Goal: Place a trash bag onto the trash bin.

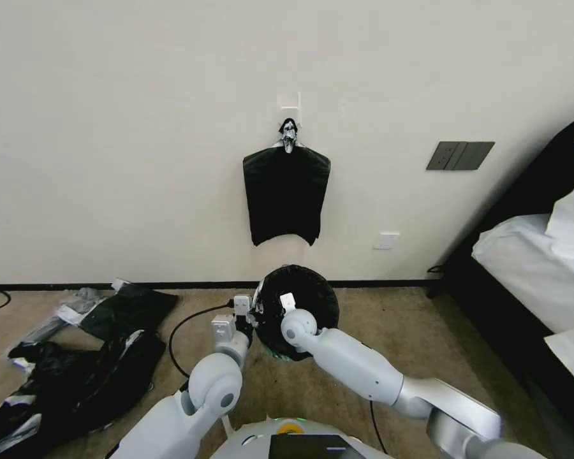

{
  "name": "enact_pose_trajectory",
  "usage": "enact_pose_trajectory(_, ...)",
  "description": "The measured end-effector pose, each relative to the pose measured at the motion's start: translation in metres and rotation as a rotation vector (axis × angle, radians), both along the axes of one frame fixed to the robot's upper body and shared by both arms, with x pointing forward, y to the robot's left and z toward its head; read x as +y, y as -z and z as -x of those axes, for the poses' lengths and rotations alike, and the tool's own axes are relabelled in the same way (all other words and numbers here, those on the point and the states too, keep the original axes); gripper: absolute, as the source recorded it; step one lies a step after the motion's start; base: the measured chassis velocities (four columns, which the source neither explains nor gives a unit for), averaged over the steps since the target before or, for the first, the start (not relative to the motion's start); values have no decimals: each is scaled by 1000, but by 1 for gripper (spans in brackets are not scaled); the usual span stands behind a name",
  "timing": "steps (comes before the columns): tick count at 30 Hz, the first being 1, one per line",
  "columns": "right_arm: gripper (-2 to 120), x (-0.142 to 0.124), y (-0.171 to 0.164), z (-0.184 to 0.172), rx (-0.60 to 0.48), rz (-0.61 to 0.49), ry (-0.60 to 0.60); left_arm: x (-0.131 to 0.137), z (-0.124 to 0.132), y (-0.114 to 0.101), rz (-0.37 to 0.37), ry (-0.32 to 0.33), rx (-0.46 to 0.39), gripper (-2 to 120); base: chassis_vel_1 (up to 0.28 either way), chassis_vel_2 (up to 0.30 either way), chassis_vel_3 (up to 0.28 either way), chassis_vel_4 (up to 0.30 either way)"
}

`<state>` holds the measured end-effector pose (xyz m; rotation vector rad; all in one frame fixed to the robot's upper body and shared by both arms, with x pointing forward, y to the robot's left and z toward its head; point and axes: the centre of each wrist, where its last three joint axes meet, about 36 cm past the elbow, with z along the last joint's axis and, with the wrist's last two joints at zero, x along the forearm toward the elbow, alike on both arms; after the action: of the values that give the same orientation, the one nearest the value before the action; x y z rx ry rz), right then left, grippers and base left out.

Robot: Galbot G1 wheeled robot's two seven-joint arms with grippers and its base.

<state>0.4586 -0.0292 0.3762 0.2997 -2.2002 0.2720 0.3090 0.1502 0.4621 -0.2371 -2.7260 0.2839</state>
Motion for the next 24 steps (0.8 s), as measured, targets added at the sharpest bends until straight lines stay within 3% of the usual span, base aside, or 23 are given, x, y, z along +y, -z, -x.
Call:
enact_pose_trajectory(4,0,-4,-4,2,-3,-11,1,0,0,2,-1,-3,4,2,0,0,0,0)
enact_pose_trajectory(11,4,-15,-41,21,-39,-84,-47,2,-12,7,5,-19,38,2,0,0,0,0)
enact_pose_trajectory(20,36,-29,-82,51,-80,-145,-97,5,-32,22,21,-52,99,2,0,0,0,0)
enact_pose_trajectory(24,51,-47,-98,57,-138,-157,-107,10,-41,30,50,-74,154,2,0,0,0,0)
